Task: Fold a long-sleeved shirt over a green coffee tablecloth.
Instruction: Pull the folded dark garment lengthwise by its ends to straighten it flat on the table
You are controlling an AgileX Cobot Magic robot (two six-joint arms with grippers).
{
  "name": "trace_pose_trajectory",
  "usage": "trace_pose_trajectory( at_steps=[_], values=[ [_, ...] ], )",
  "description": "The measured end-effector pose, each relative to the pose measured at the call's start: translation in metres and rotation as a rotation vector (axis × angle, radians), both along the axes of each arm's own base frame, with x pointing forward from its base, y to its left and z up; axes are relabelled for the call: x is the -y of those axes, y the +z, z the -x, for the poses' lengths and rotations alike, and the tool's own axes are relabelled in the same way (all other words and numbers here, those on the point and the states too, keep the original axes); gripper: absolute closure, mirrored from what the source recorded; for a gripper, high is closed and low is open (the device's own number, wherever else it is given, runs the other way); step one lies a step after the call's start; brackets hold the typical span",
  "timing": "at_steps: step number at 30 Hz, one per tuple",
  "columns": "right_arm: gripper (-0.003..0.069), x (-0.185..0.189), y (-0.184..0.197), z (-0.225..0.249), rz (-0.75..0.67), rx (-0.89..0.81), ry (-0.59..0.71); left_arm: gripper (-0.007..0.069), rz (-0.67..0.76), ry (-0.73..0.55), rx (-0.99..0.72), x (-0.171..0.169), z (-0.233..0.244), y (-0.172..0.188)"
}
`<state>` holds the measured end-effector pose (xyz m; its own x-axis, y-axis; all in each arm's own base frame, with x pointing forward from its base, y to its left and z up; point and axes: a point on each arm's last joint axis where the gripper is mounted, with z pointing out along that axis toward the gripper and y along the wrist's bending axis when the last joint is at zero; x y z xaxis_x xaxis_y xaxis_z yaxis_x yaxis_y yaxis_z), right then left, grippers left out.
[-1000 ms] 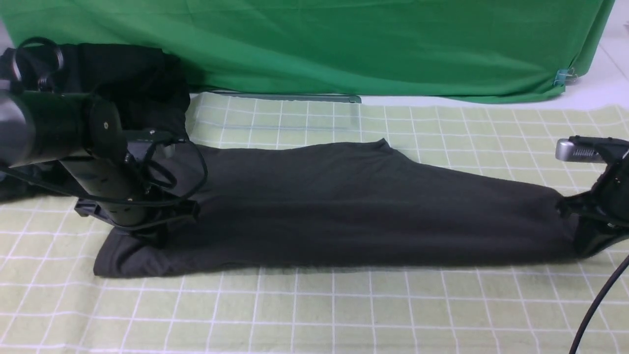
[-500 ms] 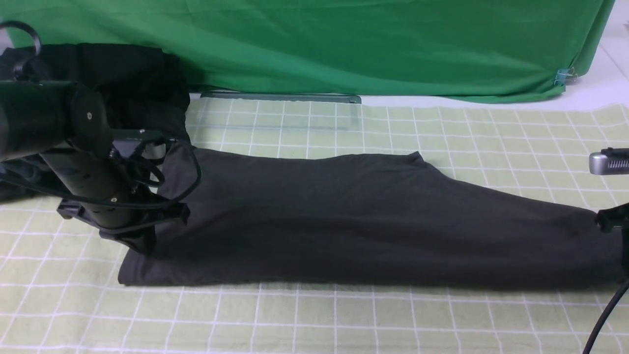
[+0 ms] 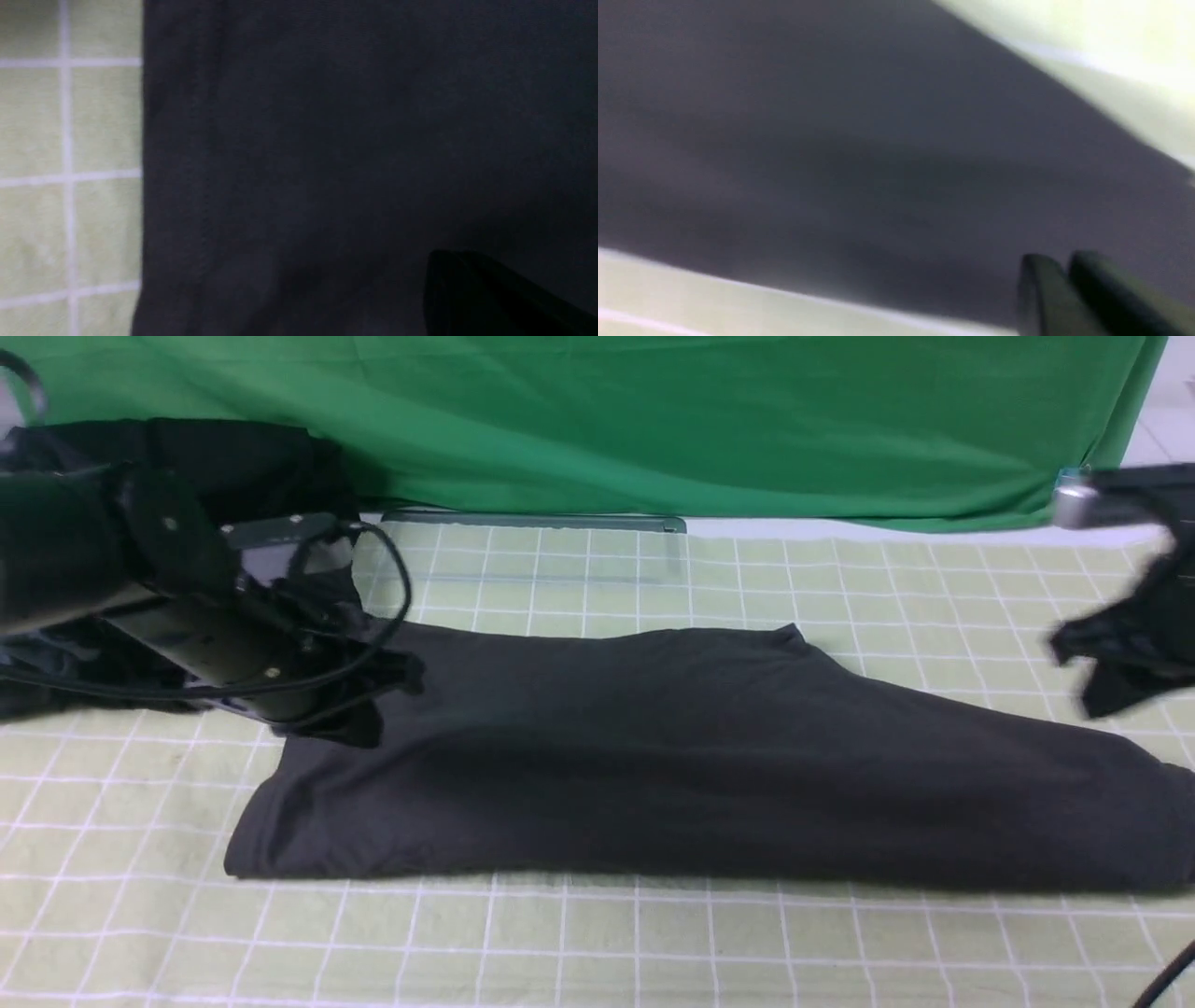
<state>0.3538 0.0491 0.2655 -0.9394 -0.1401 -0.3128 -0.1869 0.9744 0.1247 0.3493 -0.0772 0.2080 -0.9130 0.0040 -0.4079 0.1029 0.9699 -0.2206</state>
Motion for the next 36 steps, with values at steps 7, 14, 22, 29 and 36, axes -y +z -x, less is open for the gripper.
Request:
trace_pose_trajectory(
  at_steps=[7, 14, 22, 29, 36],
  values=[
    [0.0649, -0.075, -0.055, -0.032, -0.084, -0.001, 0.155, 0.0629, -0.021, -0.025, -0.055, 0.017, -0.01, -0.031],
    [0.065, -0.077, -0.103, -0.045, -0.018, -0.064, 0.145, 0.0629, -0.059, 0.042, -0.111, 0.007, -0.017, -0.046],
    [0.0649, -0.035, -0.054, -0.038, 0.152, 0.002, 0.078, 0.0629, -0.108, 0.022, -0.093, -0.008, -0.004, -0.01],
    [0.0599, 0.068, -0.035, -0.001, 0.174, -0.101, -0.212, 0.0629, -0.055, -0.001, 0.044, -0.001, 0.014, 0.043],
    [0.0198, 0.127, -0.074, 0.018, 0.093, -0.209, -0.422, 0.0629, -0.09, -0.004, -0.066, -0.001, 0.012, -0.014]
  ],
)
